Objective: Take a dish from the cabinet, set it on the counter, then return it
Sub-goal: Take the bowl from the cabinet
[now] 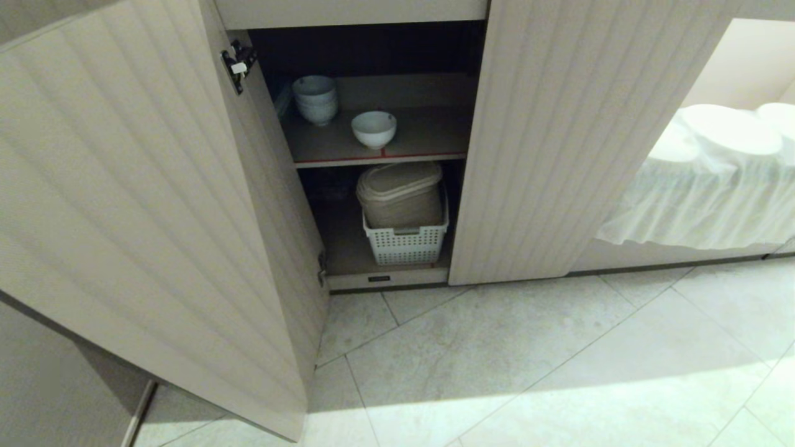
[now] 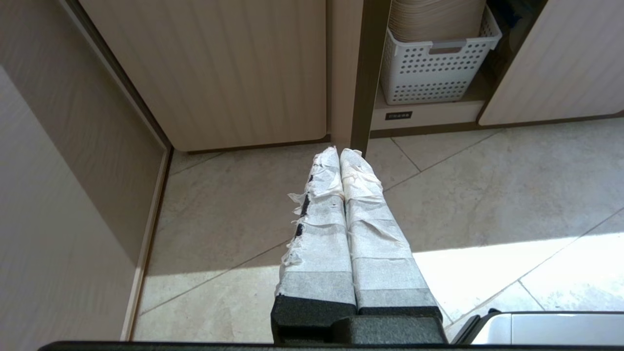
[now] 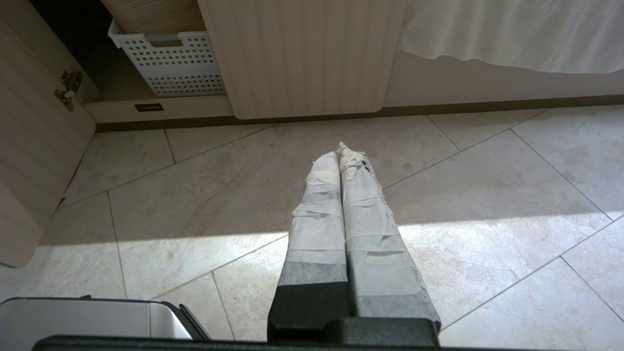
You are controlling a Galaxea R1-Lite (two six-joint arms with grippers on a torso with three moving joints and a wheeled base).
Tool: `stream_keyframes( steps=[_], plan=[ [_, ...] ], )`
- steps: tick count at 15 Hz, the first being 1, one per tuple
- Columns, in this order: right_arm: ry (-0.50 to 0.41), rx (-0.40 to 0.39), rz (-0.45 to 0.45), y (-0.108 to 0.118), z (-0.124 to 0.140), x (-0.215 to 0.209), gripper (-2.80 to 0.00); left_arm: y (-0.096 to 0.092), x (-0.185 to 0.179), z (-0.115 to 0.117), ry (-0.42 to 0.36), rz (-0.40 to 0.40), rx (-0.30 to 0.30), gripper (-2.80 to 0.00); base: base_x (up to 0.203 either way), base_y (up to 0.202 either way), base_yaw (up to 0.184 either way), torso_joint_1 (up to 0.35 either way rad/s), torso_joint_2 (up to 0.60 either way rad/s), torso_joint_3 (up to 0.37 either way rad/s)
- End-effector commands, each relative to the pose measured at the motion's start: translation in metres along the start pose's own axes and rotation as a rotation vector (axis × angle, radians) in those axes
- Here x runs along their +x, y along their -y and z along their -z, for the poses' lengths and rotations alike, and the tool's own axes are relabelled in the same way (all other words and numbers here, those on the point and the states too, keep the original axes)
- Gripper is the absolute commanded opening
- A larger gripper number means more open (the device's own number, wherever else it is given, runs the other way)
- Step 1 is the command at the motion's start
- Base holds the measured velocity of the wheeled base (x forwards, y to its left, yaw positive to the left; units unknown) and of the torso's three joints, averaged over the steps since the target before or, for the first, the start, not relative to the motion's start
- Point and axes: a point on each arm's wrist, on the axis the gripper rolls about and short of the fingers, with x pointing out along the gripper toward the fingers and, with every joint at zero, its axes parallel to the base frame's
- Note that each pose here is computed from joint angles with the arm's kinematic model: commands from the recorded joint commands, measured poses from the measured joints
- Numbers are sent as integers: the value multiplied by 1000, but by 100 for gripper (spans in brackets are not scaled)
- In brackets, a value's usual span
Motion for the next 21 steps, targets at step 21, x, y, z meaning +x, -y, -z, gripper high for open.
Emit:
stream_keyframes(
  steps=[21],
  plan=[
    [0, 0, 0, 0, 0, 0, -280, 0, 0, 0, 1, 0, -2, -280, 0, -156, 0, 1, 3, 3]
  ],
)
